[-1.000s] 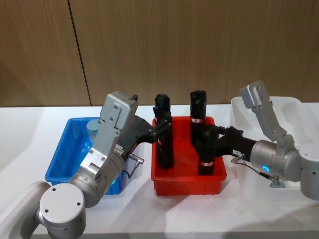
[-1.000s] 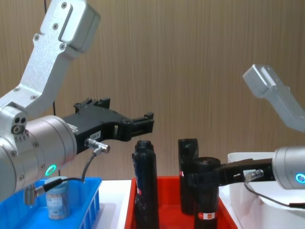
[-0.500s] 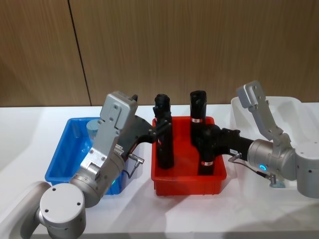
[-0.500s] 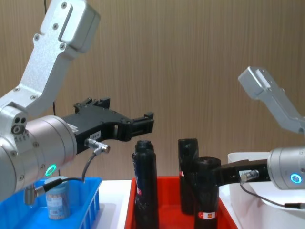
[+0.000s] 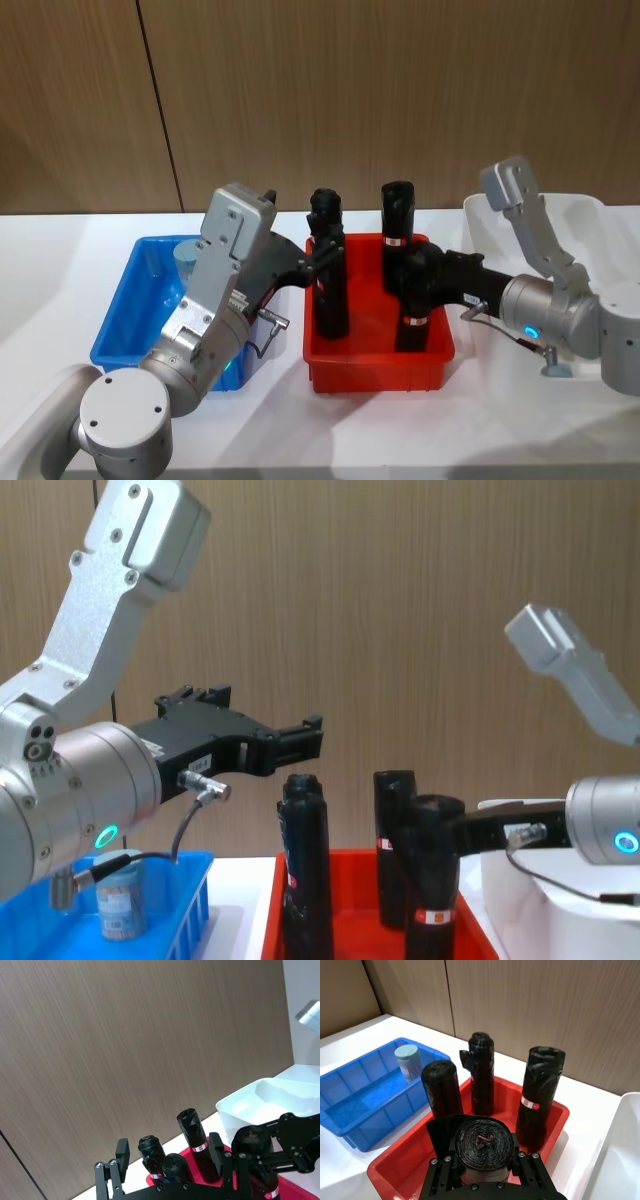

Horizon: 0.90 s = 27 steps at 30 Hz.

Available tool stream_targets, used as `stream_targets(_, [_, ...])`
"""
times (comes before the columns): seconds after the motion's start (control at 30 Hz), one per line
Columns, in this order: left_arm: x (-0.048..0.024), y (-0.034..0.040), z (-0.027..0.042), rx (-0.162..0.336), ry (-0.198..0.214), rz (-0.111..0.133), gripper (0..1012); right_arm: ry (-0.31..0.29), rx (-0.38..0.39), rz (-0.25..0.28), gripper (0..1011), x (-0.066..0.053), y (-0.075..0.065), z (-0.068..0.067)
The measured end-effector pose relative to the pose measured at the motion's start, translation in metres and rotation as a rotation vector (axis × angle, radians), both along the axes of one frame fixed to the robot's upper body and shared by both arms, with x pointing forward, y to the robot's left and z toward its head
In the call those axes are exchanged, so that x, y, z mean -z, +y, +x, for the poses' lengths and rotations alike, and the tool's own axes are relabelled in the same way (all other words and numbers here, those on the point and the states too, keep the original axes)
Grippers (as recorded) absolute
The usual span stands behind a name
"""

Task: Pick the cotton swabs from the blue box and place them into the white box.

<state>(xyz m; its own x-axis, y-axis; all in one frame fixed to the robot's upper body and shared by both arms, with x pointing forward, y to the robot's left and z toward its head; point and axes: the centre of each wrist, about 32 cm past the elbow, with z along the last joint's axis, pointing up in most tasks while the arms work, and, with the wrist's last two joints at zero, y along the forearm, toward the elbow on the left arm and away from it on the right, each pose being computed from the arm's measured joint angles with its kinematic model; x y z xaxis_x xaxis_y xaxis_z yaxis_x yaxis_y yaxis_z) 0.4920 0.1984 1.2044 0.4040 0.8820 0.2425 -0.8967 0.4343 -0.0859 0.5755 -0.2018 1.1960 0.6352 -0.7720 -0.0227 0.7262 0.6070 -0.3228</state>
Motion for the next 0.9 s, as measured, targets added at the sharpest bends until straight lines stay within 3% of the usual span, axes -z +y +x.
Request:
stream_targets(0.43, [0.0,0.0,0.0,0.0,0.0,0.0,1003,-0.084,0.026,0.014,542,-0.022,-0.009,-0.007])
stream_targets(0.9, [0.0,0.0,0.0,0.0,0.0,0.0,1003,-0.182,0.081,0.022,542,-0.055,-0.031,-0.013])
